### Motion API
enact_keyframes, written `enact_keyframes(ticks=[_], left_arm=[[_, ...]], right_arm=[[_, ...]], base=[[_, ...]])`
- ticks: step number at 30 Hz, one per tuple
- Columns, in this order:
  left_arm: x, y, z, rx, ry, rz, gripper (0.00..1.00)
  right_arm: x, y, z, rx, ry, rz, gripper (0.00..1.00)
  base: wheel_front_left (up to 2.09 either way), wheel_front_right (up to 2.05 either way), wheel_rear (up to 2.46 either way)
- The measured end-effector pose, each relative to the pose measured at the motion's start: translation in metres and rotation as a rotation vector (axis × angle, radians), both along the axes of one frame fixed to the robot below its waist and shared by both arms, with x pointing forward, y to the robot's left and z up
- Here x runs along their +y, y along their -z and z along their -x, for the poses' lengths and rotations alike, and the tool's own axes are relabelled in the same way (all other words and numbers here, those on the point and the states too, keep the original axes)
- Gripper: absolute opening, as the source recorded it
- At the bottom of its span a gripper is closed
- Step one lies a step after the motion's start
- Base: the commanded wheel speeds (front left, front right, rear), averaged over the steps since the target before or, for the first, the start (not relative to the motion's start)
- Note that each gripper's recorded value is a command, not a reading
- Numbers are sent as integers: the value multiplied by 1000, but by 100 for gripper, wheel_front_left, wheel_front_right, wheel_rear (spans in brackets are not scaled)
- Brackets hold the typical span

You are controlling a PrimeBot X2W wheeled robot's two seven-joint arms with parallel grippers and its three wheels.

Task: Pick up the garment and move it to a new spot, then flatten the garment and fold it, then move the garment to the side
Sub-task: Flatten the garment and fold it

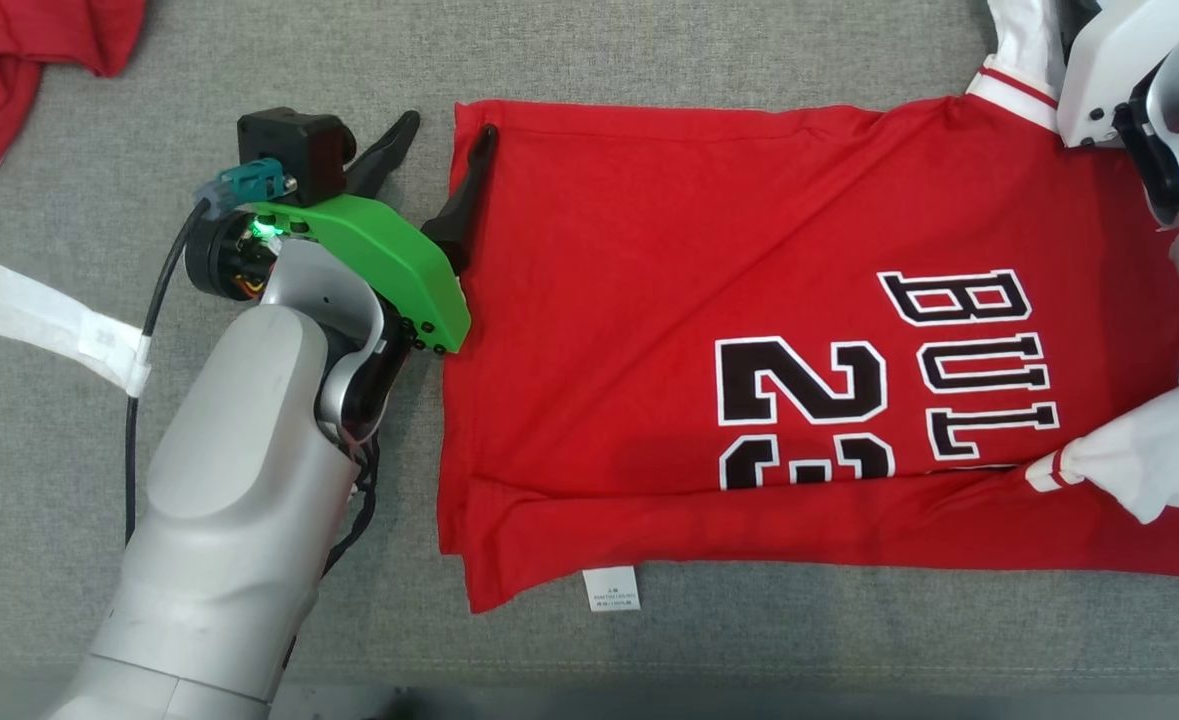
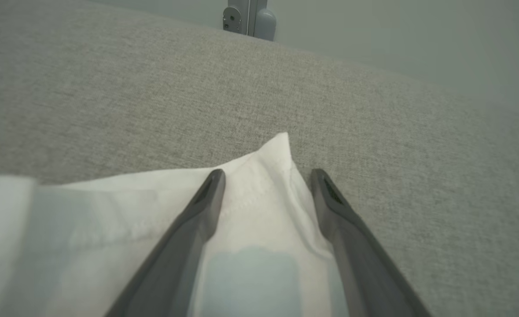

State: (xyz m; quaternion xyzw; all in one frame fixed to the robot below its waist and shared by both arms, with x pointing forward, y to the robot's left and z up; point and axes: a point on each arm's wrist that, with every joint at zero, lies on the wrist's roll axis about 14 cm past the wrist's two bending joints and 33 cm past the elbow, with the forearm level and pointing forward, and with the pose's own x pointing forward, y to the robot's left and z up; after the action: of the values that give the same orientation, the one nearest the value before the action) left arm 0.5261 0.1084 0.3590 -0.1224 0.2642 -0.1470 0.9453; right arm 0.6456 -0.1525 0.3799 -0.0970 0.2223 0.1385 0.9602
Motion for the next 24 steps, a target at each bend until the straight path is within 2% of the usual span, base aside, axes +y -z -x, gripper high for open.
enact_keyframes(ticks=[1,2,3,4,5,12,24], left_arm=[[-3,0,0,5,7,9,93],[-5,-1,1,9,11,18,72],[-7,-1,1,12,14,24,47],[-12,-3,1,22,28,39,8],[-15,-3,2,31,34,52,0],[-35,-8,7,32,95,86,0],[1,-43,-14,-95,-6,79,0]], right_arm=[[1,2,1,11,1,-5,100],[1,4,3,26,7,-13,69],[1,6,4,39,10,-19,30],[1,7,6,55,20,-37,0],[1,7,6,62,20,-43,0],[-6,-4,7,36,34,-65,0],[-40,-74,-1,-180,102,-142,0]], base=[[0,0,0],[0,0,0],[0,0,0],[0,0,0],[0,0,0],[0,0,0],[0,0,0]])
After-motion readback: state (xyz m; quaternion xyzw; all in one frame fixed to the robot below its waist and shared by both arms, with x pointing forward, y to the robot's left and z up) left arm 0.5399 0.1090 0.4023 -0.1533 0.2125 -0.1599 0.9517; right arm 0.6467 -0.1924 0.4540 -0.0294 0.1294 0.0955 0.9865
